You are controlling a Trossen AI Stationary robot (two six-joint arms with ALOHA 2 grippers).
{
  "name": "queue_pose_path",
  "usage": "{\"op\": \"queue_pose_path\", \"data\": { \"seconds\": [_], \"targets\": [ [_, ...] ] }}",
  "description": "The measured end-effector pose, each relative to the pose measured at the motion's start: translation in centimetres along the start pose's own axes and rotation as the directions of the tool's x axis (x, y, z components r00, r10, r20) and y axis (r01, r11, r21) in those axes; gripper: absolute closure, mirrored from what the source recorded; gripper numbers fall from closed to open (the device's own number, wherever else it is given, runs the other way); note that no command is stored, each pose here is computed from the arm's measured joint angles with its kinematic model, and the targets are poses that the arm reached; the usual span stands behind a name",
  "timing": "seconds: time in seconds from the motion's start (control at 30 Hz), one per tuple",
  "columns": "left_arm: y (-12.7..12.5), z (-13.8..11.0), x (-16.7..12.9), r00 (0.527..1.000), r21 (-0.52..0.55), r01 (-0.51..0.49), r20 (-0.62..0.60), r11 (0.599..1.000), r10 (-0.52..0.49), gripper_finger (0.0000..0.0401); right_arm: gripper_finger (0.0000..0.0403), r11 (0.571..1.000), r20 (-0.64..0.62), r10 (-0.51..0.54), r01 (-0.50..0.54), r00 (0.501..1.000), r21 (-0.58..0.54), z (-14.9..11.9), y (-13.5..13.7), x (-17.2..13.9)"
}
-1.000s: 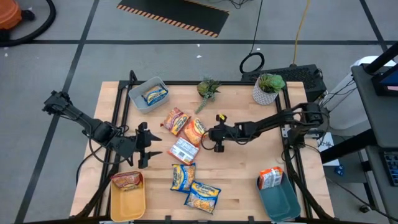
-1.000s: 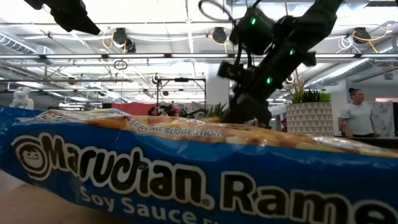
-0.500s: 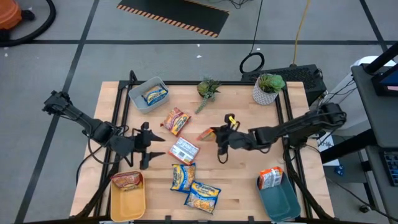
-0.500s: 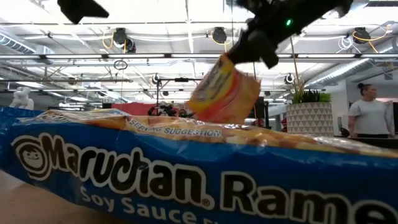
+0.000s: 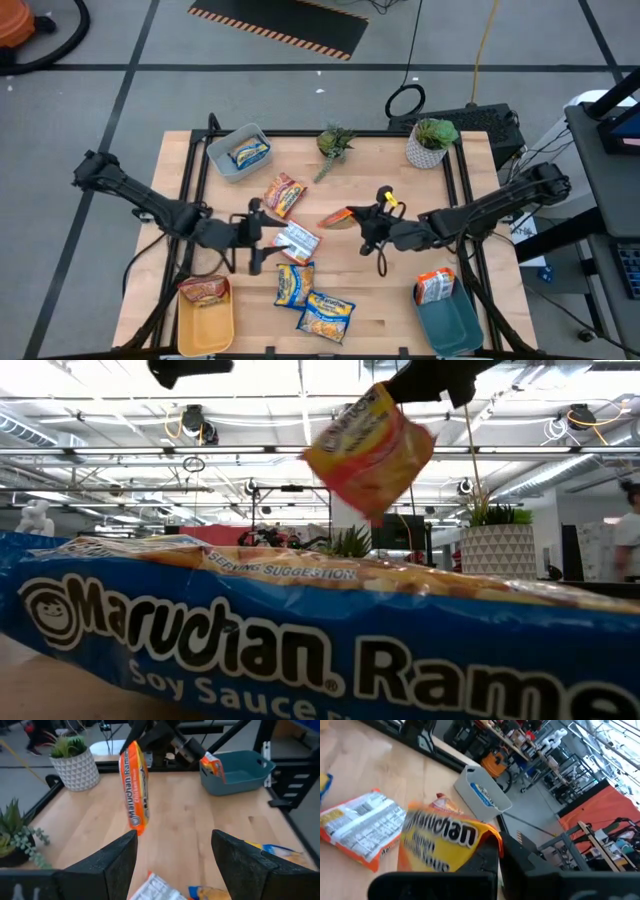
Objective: Sort Maruchan noodles
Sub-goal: Put the right orange noodle pack into the blue bin
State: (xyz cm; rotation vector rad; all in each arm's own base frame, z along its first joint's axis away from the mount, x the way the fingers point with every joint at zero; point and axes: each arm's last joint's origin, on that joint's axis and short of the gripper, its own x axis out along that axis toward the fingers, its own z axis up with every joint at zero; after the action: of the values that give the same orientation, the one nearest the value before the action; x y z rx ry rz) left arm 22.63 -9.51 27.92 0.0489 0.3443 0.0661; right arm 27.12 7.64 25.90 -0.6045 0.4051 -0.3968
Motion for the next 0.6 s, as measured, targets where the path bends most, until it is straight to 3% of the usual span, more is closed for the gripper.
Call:
{"op": "queue_pose_path", "data": {
  "seconds": [0.33, 0.5, 0.6],
  "targets": [
    [-0.4, -0.8, 5.0, 0.996, 0.024, -0.061, 0.069, 0.998, 0.060, 0.0136, 0.0403, 1.000, 0.092, -0.006, 0.006, 0.996, -0.002, 1.3, 0.2, -1.0],
    [-0.5, -1.8, 6.5, 0.997, 0.099, -0.077, 0.033, 0.992, 0.074, 0.0100, 0.0403, 0.999, 0.085, -0.037, 0.039, 0.996, -0.015, 1.4, 0.3, -1.3],
    [-0.3, -2.0, 7.1, 0.995, 0.087, -0.091, 0.043, 0.992, 0.088, 0.0065, 0.0403, 0.999, 0.087, -0.036, 0.038, 0.996, -0.021, 1.4, 0.3, -1.3]
  ]
}}
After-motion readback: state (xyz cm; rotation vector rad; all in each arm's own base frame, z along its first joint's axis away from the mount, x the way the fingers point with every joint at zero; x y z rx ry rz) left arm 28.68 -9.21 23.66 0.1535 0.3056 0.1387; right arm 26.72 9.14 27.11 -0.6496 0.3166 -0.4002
